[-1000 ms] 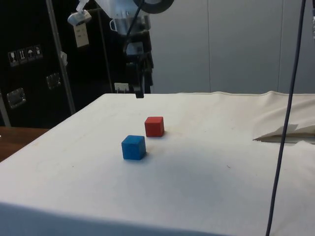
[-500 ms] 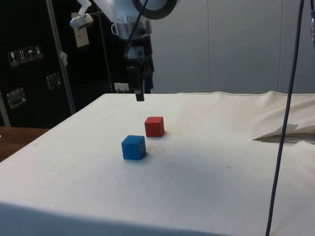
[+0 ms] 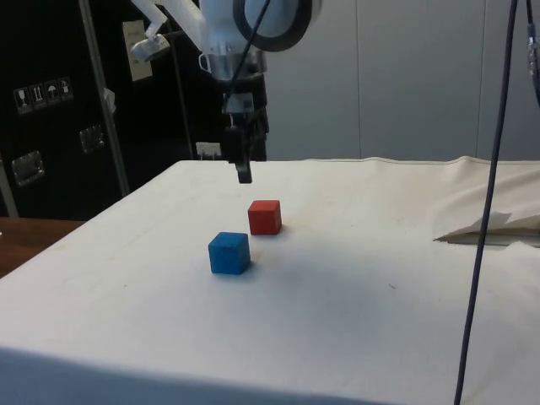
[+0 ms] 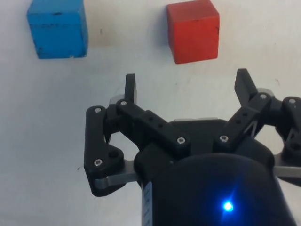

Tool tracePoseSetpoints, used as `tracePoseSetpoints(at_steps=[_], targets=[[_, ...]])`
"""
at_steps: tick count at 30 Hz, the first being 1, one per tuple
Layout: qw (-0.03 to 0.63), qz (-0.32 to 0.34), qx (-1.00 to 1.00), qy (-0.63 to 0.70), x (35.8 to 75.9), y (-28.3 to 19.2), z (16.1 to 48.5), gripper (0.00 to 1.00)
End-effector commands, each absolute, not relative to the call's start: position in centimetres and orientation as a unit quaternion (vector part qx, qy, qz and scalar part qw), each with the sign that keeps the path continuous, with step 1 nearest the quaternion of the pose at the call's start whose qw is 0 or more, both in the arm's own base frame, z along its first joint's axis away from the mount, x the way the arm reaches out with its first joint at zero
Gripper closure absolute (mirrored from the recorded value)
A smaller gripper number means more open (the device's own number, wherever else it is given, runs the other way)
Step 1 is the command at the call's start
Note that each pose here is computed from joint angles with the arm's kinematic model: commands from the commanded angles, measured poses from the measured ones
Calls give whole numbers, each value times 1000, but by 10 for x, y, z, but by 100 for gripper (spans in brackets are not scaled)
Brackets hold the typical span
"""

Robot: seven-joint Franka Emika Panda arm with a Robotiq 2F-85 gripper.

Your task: Stack the two cubes.

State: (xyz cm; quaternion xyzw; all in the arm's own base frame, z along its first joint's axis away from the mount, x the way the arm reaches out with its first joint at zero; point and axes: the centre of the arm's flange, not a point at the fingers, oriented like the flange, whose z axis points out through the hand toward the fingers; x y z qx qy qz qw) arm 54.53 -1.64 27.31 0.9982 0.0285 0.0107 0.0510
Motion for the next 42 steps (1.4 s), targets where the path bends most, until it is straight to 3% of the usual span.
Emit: tracePoseSetpoints(at_steps=[1, 19, 42], targets=[[51, 19, 998, 30, 545, -20, 270, 0], [50, 52, 996, 48, 539, -31, 234, 0], [46, 42, 995, 73, 534, -50, 200, 0]])
